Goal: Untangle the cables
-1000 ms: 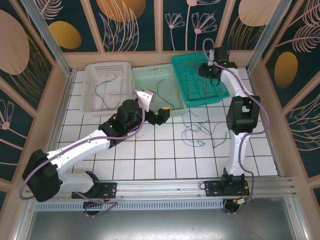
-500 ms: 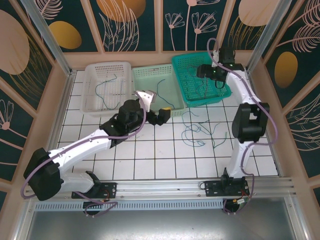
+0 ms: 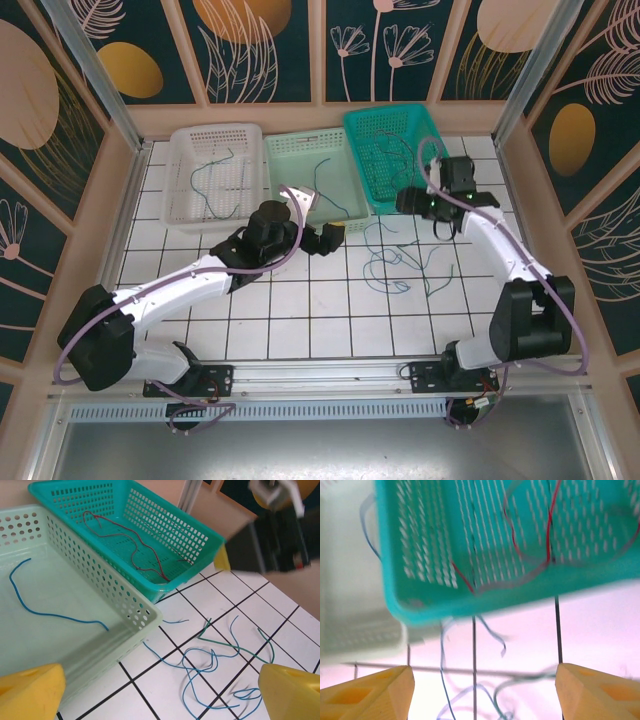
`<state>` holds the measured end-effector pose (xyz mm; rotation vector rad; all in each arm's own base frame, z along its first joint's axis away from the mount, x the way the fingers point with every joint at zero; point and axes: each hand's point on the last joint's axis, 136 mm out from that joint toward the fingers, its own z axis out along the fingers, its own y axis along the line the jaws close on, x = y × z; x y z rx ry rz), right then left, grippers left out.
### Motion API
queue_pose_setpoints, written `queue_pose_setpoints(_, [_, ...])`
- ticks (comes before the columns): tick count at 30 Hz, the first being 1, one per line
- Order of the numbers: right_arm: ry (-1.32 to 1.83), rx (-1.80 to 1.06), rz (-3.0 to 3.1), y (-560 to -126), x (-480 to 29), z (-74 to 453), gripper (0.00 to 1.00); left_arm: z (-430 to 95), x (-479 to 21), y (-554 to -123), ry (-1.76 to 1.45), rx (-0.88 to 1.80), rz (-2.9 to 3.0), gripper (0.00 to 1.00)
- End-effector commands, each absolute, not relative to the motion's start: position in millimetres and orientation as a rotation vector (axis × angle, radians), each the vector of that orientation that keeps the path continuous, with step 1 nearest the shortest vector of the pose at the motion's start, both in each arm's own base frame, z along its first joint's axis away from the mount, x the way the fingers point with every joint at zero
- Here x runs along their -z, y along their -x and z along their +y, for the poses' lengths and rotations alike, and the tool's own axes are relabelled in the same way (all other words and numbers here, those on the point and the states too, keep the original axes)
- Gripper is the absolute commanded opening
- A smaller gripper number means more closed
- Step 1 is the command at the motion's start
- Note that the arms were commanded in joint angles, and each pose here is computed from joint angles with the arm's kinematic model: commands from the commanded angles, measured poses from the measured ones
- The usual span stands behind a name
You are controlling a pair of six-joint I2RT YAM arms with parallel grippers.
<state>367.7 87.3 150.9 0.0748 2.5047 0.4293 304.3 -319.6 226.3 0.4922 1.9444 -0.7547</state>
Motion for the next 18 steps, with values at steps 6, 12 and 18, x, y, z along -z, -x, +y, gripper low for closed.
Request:
queue_pose_setpoints(6, [-0.308, -0.373, 2.582, -323, -106, 70, 0.75, -321, -230, -307, -0.462, 0.786, 1.924, 0.99])
queue_pose_setpoints(12, [-0.37, -0.397, 2.647, -300, -73, 76, 0.72, -321, -229, -306, -0.465, 0.792, 1.931, 0.99])
queue_pose_setpoints(18, [-0.386, -0.331, 2.702, -285, -51, 73, 0.71, -319, -229, -306, -0.464, 0.782, 1.934, 0.98])
